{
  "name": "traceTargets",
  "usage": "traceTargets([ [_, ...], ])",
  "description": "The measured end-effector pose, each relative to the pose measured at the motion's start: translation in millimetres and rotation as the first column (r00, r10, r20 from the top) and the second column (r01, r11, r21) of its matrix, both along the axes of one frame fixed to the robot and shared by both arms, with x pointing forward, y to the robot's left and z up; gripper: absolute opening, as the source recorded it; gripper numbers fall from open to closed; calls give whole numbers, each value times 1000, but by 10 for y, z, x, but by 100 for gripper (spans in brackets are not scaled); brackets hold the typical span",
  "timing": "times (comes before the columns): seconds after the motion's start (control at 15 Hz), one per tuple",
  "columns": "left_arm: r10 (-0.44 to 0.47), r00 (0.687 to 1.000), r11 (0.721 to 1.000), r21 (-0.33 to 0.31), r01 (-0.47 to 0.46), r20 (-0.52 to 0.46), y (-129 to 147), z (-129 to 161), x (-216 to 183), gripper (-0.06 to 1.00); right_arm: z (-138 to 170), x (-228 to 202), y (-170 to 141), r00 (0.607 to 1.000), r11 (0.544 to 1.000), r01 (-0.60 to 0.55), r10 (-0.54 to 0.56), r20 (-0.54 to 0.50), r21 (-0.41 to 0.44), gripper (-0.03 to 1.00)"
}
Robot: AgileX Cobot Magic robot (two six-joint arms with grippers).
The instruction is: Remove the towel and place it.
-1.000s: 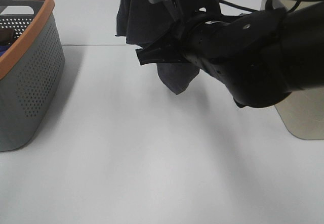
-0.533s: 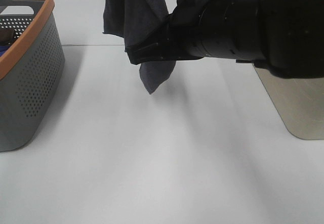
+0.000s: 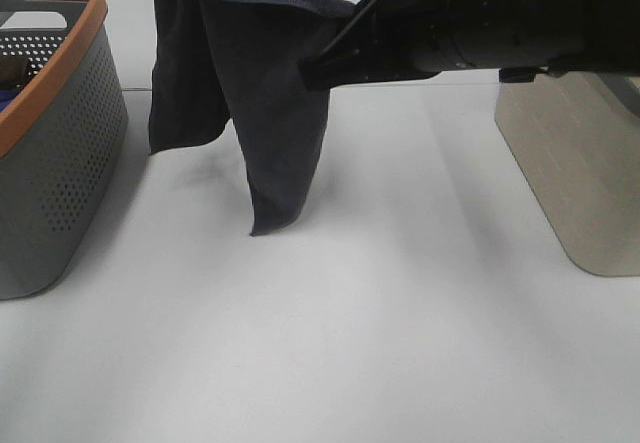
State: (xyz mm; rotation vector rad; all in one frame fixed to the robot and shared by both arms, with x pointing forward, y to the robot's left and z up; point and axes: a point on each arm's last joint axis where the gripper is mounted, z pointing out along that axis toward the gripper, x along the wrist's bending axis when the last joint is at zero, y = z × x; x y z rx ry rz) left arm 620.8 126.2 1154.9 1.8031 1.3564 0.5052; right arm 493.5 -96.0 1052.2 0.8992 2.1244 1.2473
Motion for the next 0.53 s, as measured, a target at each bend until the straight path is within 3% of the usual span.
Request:
traceTargets([
  [0.13,3,1000,1000,8,-2,-19,-10,-78,43,1,17,107,-112,990,978,-113,127,-69,172,0],
  [0.27,4,999,1000,14,-3,-32,-21,-138,77,1,-102,169,-203,944,951,-202,253,-213,235,0],
  [0.4,4,999,1000,23,-3,-53,-43,-237,127,1,-263,250,-294,881,975,-176,216,-420,133,0],
  [0.53,6,997,999,48,-2,-74,-62,-363,190,1,-184,399,-391,892,998,-64,45,-449,-27,0],
])
